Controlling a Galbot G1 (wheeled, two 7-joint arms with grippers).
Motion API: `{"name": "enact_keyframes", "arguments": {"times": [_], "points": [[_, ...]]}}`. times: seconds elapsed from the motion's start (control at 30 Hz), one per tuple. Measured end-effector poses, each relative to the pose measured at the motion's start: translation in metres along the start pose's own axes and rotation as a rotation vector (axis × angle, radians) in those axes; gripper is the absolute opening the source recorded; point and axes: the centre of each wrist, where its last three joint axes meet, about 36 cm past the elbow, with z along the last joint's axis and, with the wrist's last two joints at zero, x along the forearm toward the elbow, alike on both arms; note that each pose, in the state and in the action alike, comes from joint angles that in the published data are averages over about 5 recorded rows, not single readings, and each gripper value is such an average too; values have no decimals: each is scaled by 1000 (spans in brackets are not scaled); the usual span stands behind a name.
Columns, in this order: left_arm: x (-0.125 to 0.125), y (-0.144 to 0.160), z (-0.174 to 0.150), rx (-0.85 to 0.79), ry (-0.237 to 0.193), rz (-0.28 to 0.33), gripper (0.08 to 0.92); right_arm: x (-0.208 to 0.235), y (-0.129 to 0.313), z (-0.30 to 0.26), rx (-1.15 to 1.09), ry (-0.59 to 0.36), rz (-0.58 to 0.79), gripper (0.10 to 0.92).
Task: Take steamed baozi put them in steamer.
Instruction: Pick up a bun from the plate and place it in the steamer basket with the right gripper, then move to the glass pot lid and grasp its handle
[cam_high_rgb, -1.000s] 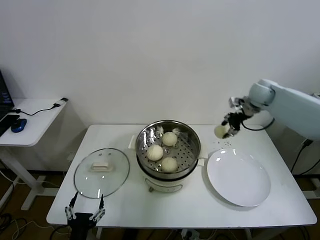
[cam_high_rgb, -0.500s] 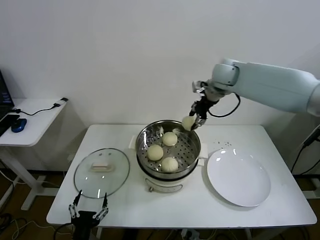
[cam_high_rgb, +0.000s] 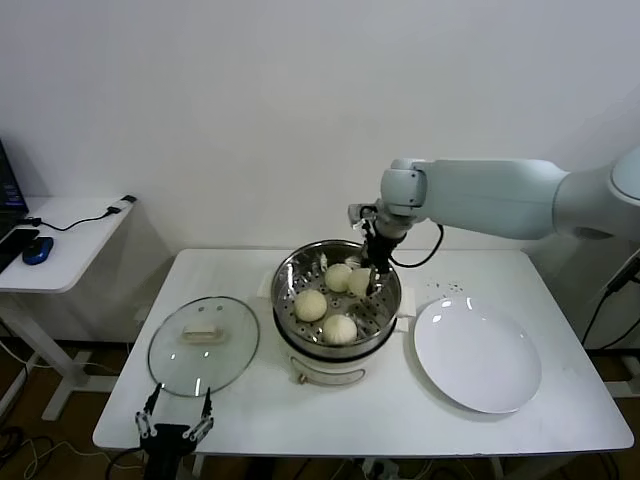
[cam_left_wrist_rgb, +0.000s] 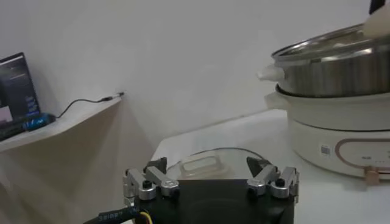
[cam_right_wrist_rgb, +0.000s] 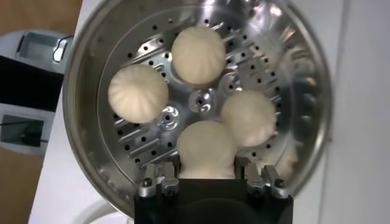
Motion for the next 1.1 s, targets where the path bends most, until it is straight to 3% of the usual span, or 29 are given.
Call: {"name": "enact_keyframes", "arguments": {"times": [0.33, 0.67, 1.1], "points": [[-4, -1, 3, 7, 5, 1, 823, -30, 6, -1, -7, 26, -24, 594], [-4, -1, 3, 6, 8, 0, 823, -31, 7, 3, -26, 16, -19, 808], [-3, -2, 1, 0, 3, -1, 823, 16, 6, 20, -36, -71, 30, 823]]}}
